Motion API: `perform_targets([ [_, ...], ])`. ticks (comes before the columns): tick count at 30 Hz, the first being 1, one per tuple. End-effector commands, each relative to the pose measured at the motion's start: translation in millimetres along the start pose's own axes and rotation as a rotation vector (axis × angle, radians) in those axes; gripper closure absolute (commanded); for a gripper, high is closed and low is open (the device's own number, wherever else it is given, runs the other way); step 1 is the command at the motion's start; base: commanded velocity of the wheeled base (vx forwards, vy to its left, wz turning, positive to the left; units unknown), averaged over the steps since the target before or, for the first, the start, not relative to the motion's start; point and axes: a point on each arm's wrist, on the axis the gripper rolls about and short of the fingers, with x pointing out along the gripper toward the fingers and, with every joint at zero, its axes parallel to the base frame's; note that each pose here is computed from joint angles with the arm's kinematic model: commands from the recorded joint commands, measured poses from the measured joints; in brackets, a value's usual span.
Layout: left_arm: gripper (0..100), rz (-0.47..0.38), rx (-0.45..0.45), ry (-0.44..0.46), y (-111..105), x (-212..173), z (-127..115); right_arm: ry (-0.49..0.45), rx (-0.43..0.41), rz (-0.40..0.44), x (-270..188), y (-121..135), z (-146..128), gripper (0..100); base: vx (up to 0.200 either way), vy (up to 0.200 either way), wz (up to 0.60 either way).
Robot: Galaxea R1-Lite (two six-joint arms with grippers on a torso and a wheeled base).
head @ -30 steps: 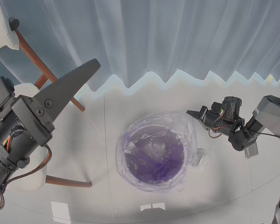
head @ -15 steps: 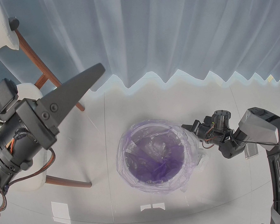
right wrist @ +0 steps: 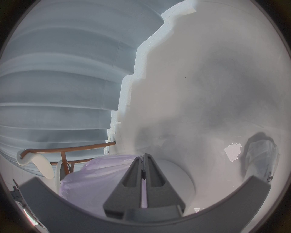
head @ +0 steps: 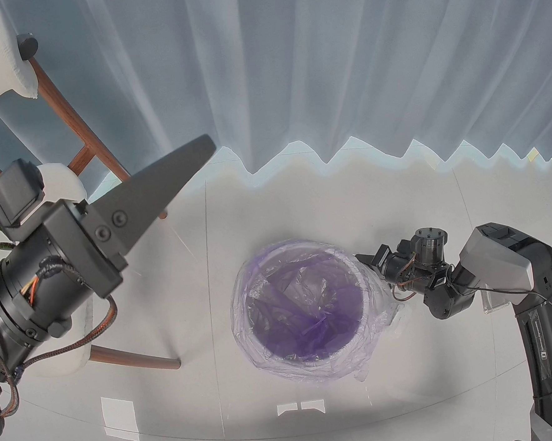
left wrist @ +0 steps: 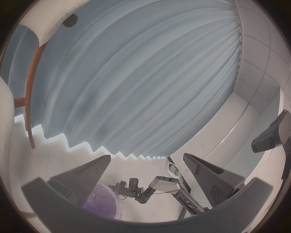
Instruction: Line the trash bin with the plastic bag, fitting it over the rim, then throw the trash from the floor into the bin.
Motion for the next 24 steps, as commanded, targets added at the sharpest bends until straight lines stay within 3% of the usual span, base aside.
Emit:
perform_targets([
  [1,0,0.003,-0.001,0.004,0.8,0.9,-1.3,-0.011,0.008,0.015,1.4,3.1,2.4,100,0.0,0.0,0.0],
  [4,0,0.01,0.001,-0.002,1.5,1.0,-0.4,-0.03,0.031,0.034,-1.7,10.7,6.3,100,0.0,0.0,0.0],
  [5,0,0.009,0.0,0.003,1.8,0.7,-1.3,-0.035,0.035,0.039,-4.8,15.3,8.0,0,0.0,0.0,0.0],
  [9,0,0.006,-0.013,0.003,1.2,0.7,-1.4,-0.072,0.098,0.07,-30.8,40.5,15.1,0,0.0,0.0,0.0],
  [10,0,0.008,-0.028,0.0,1.8,0.8,-0.7,-0.092,0.179,0.112,-60.4,65.6,17.5,0,0.0,0.0,0.0],
  [12,0,0.006,-0.057,-0.004,1.3,0.4,0.4,-0.119,0.228,0.178,-94.2,88.8,21.3,0,0.0,0.0,0.0],
  [14,0,-0.001,-0.081,-0.005,-0.2,-0.1,0.7,-0.133,0.229,0.21,-111.4,98.4,22.2,0,0.0,0.0,0.0],
  [19,0,-0.053,-0.265,0.044,-6.6,-1.5,-6.0,-0.196,0.188,0.261,-184.1,127.3,15.6,0,0.0,0.0,0.0],
  [24,0,-0.034,-0.292,0.12,11.9,-6.9,-16.4,-0.28,0.134,0.316,-232.9,156.1,22.3,0,0.0,0.0,0.0],
])
